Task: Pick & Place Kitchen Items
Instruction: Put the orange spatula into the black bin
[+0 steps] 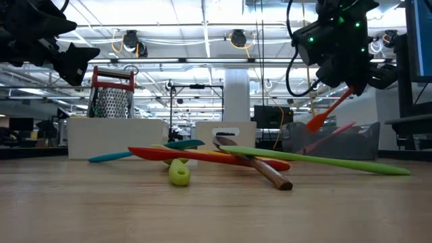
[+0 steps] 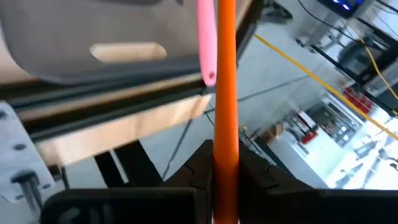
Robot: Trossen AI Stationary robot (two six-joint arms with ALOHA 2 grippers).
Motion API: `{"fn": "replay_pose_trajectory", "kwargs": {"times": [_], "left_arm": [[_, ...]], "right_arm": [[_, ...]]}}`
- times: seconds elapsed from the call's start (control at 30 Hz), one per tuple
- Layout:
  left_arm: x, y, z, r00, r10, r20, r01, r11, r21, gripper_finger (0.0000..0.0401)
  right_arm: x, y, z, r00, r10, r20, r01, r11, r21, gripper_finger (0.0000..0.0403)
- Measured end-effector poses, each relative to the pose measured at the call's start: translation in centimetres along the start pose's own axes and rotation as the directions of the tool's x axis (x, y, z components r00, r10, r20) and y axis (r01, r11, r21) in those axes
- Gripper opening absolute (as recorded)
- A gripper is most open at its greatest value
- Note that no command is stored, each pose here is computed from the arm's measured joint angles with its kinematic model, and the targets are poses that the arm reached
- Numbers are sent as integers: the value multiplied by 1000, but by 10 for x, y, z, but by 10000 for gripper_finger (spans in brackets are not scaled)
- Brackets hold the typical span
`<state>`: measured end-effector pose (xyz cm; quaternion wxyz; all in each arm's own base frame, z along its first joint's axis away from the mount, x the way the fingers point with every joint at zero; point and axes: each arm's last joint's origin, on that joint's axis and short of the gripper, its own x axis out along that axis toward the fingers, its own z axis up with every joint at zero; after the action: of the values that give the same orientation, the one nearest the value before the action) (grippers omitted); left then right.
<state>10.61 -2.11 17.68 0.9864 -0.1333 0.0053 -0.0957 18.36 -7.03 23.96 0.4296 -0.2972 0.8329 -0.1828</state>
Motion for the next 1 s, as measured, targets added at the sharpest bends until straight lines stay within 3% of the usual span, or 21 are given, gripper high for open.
{"fn": "replay_pose_trajectory", "kwargs": {"times": [0.13, 0.3, 0.73, 1.0], "left_arm": [[0, 0, 0, 1000, 0, 0, 0, 1000, 1, 257], [0, 0, 0, 1000, 0, 1, 0, 1000, -2, 258], [0, 0, 0, 1000, 0, 1, 0, 998, -56, 257], [0, 0, 0, 1000, 0, 1, 0, 998, -56, 257]], "right_arm": [[0, -1, 7, 998, 4, 61, -5, 1000, 15, 27], [1, -2, 11, 992, 61, 106, -57, 997, -46, 29], [7, -9, 14, 989, 74, 126, -78, 997, 26, 40], [7, -7, 17, 971, 150, 185, -163, 985, 62, 60]]}}
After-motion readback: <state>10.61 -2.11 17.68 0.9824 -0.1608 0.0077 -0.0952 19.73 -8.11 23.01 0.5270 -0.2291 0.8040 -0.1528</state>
